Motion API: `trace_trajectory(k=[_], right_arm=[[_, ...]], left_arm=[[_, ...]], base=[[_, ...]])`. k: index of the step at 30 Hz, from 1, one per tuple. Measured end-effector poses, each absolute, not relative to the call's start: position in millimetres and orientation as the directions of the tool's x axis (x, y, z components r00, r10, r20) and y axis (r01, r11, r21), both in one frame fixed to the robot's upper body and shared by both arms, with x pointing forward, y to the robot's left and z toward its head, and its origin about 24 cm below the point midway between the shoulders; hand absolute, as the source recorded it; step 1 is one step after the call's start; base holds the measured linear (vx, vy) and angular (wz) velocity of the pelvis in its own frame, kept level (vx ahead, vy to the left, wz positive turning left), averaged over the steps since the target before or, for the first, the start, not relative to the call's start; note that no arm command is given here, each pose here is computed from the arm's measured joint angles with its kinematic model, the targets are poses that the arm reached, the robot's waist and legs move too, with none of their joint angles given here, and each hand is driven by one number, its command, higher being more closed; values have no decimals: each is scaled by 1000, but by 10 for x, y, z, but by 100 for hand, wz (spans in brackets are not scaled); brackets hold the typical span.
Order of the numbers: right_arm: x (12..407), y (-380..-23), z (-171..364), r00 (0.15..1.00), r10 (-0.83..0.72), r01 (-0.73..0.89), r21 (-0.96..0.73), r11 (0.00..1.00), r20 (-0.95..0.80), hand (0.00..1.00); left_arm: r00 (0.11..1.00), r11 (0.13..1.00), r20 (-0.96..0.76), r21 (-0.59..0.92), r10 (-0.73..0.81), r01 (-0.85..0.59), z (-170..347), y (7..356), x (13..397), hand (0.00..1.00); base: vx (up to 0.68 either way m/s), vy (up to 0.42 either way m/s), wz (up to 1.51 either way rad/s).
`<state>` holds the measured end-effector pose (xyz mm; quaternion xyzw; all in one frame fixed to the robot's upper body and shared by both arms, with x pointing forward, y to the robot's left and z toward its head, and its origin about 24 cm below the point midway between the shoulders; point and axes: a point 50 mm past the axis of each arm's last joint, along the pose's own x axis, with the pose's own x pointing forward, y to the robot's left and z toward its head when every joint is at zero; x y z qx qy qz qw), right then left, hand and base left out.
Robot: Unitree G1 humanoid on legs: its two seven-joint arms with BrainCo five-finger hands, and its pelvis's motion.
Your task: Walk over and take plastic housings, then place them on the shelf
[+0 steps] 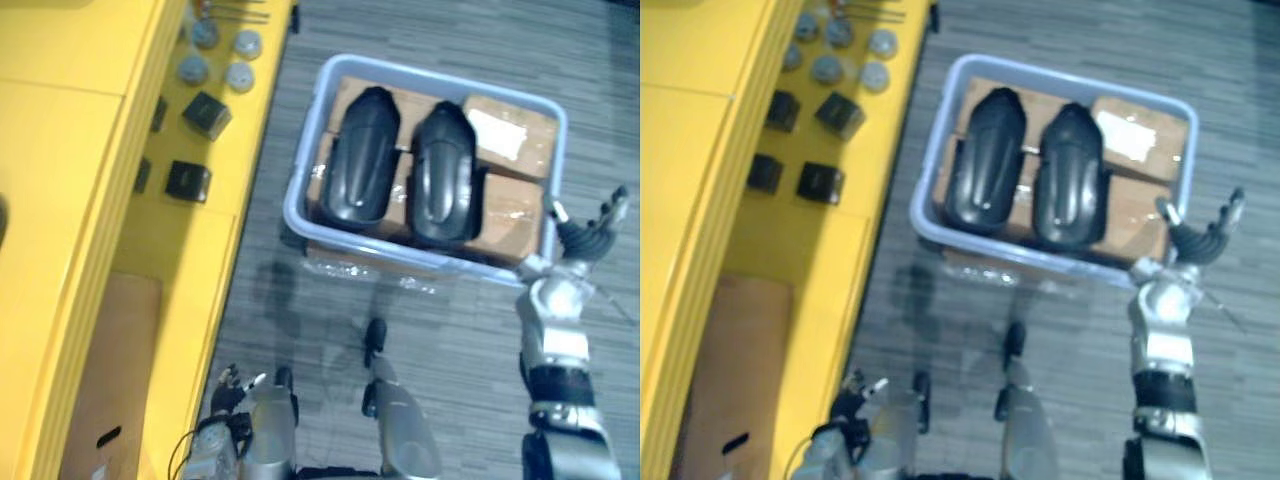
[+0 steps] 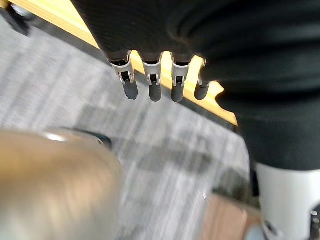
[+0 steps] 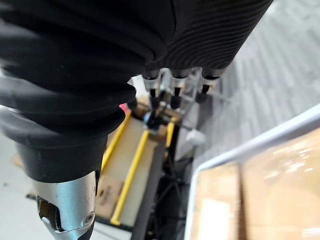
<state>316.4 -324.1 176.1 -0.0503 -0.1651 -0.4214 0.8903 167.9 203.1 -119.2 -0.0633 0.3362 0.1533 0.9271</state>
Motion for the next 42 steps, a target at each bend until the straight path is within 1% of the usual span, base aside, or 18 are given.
trace_trajectory(k=[6,13,16,20,24,26,29,34,39,40,42], right_arm=[[3292,-3516,2021,557,-766,815,-38,578,321,0],[3309,-3751,2032,491,-847,871,-90,483,202,0],[3298,-3795,1969,489,-857,872,-98,479,163,0],[3314,-3835,1946,514,-847,857,-129,500,137,0],[3308,-3892,2106,543,-822,839,-152,523,171,0],[3338,-3867,2125,570,-804,820,-170,546,170,0],[3365,-3870,1943,618,-782,770,-264,581,82,0],[3379,-3861,1946,638,-767,746,-308,590,75,0],[3403,-3832,1933,657,-750,708,-404,579,76,0],[3406,-3830,1942,655,-751,704,-424,570,79,100],[3406,-3833,1963,651,-754,698,-463,546,91,100]], left_arm=[[670,937,-697,6,255,-350,-1304,2070,1502,0],[664,938,-711,-14,233,-345,-1332,2008,1480,0],[660,931,-714,-33,233,-365,-1336,2009,1472,0],[662,932,-717,-49,218,-360,-1342,2000,1456,0],[671,942,-721,-81,169,-325,-1356,1923,1448,0],[670,941,-727,-103,151,-323,-1368,1902,1420,0],[665,940,-734,-116,137,-322,-1386,1892,1369,0],[662,932,-737,-133,135,-338,-1392,1887,1353,0],[672,936,-729,-131,133,-327,-1384,1886,1358,0],[674,936,-726,-130,134,-327,-1382,1887,1358,0],[676,936,-725,-130,135,-328,-1381,1888,1360,0]], base=[[1,17,21],[8,24,13],[14,42,7],[6,35,4],[-16,33,6],[-6,3,2],[-18,-31,10],[-34,-25,1],[-42,-27,10],[-35,-35,9],[-27,-33,9]])
